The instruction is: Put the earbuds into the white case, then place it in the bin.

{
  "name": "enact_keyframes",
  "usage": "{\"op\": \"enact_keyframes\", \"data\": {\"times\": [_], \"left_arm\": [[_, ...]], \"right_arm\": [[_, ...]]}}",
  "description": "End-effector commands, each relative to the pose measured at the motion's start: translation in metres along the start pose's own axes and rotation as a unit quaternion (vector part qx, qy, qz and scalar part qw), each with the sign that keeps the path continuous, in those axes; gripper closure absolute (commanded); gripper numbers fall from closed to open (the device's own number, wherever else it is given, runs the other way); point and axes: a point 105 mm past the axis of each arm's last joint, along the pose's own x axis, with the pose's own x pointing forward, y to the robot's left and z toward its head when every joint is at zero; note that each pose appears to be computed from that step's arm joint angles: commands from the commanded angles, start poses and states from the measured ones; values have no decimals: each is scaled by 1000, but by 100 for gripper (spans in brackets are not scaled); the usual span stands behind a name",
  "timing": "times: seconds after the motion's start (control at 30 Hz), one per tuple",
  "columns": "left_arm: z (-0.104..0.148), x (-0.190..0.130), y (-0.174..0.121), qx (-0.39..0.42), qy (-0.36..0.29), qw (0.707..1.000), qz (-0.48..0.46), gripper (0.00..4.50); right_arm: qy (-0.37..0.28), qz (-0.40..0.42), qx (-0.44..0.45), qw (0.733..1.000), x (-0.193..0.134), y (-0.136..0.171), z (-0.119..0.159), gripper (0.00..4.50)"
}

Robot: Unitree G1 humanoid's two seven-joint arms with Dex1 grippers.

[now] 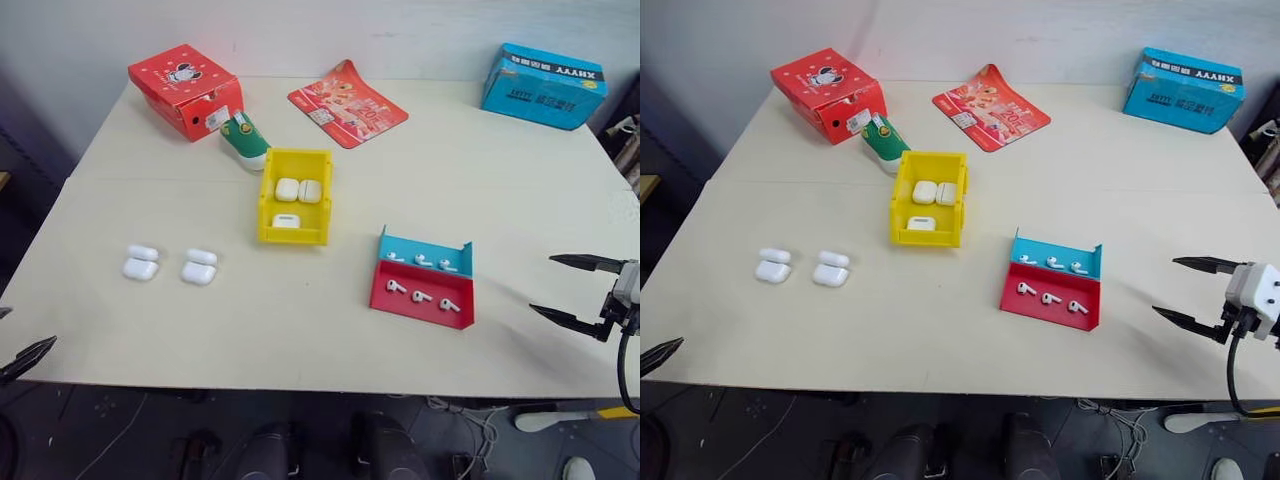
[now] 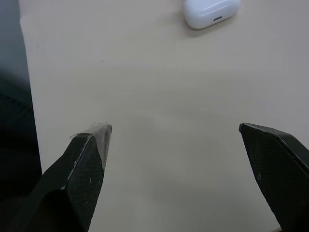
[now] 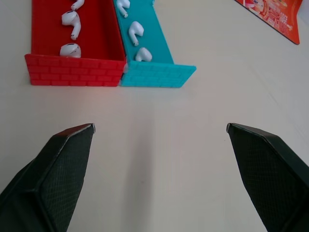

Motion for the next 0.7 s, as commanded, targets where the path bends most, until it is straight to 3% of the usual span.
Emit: {"op": "enact_keyframes", "data": {"times": [0.03, 0.23, 0.37, 0.57, 0.7], "left_arm": [[19, 1, 9, 12, -25, 1000, 7, 3], [27, 1, 0, -43, -9, 998, -47, 3], [35, -11, 12, -142, 3, 990, -14, 3], [-15, -43, 30, -208, 192, 956, 80, 3], [-17, -48, 37, -222, 239, 939, 107, 3]], "right_arm": [[-20, -7, -14, 1000, 3, -4, 12, 0], [-113, -11, 9, 993, 28, -3, 51, 0], [-219, 34, 17, 975, 58, 14, 106, 0], [-331, 82, -18, 940, 72, 48, 137, 0], [-359, 82, -31, 929, 79, 55, 141, 0]]}}
